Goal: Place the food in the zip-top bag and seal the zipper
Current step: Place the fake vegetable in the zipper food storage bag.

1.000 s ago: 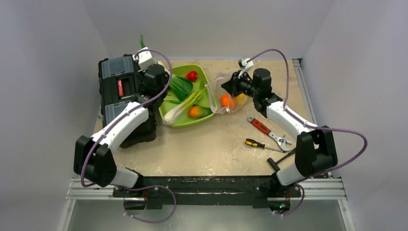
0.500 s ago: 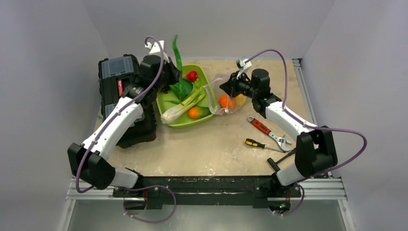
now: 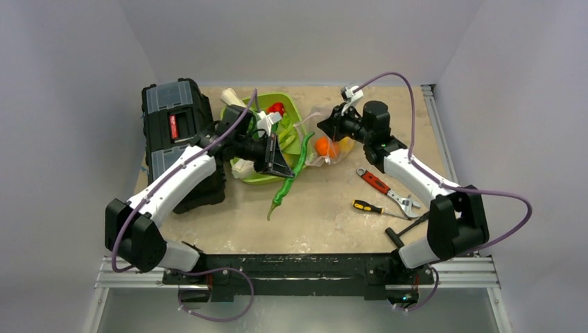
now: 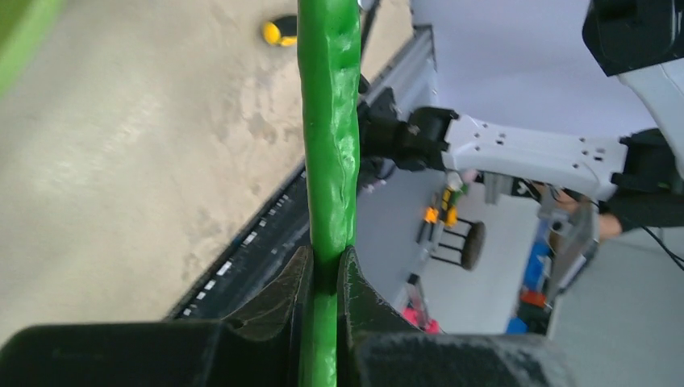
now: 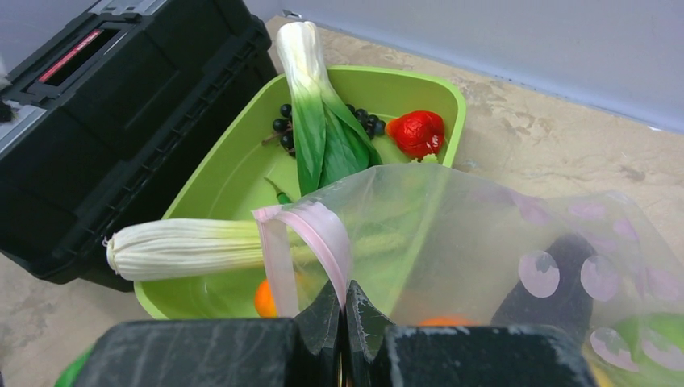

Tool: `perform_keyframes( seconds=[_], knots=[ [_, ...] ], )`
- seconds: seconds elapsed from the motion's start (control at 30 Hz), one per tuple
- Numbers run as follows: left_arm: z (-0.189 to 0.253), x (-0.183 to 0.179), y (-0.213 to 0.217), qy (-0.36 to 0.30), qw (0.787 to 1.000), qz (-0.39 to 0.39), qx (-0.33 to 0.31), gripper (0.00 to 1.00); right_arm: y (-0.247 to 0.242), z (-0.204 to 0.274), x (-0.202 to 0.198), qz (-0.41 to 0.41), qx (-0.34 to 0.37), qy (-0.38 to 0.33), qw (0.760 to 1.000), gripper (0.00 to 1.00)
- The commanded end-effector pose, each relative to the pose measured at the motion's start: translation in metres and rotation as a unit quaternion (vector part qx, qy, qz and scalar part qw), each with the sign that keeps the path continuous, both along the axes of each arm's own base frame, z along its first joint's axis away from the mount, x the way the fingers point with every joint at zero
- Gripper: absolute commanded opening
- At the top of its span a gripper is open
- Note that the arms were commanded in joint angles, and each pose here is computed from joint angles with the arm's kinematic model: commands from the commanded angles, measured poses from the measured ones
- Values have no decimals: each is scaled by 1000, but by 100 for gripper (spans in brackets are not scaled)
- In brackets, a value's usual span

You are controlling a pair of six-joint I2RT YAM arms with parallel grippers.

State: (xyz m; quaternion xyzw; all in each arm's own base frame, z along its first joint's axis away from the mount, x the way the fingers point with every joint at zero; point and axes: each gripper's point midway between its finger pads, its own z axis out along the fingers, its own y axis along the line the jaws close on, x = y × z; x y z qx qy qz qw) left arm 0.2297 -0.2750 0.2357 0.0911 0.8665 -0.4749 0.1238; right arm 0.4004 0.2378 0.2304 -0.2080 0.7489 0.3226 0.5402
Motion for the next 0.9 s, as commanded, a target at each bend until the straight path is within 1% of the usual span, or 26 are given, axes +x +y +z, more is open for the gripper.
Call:
perform_keyframes(
  seconds=[0.0, 0.07, 0.13, 0.23, 0.37, 0.43, 0.5, 0.57, 0.63, 0.7, 0.8, 0.87],
  knots=[
    [4, -24, -24, 89, 994, -48, -52, 0, 3, 32, -8, 11, 9, -58, 998, 0],
    [-3, -18, -33, 122, 990, -45, -62, 0, 4, 32, -11, 16, 5, -62, 998, 0],
    [-8, -6, -40, 134, 989, -29, -63, 0, 6, 33, -13, 21, 0, -69, 997, 0],
    [-14, 9, -44, 141, 989, -10, -46, 0, 9, 34, -17, 28, -4, -74, 997, 0],
    [-18, 33, -51, 159, 986, 15, -54, 0, 15, 34, -22, 42, -12, -82, 996, 0],
    [-22, 45, -52, 163, 985, 30, -47, 0, 17, 33, -22, 43, -16, -84, 995, 0],
    [-26, 58, -53, 165, 984, 48, -42, 2, 18, 33, -22, 42, -18, -84, 995, 0],
    [-25, 73, -57, 160, 984, 65, -53, 7, 17, 32, -22, 40, -21, -84, 995, 0],
    [-24, 90, -59, 150, 984, 83, -57, 16, 16, 31, -21, 38, -22, -83, 996, 0],
    [-24, 108, -58, 127, 986, 99, -49, 24, 17, 31, -22, 40, -23, -83, 996, 0],
    [-31, 125, -59, 126, 986, 101, -40, 28, 17, 31, -21, 40, -22, -83, 996, 0],
    [-33, 128, -55, 107, 988, 112, -28, 32, 18, 30, -22, 41, -21, -82, 996, 0]
  ],
)
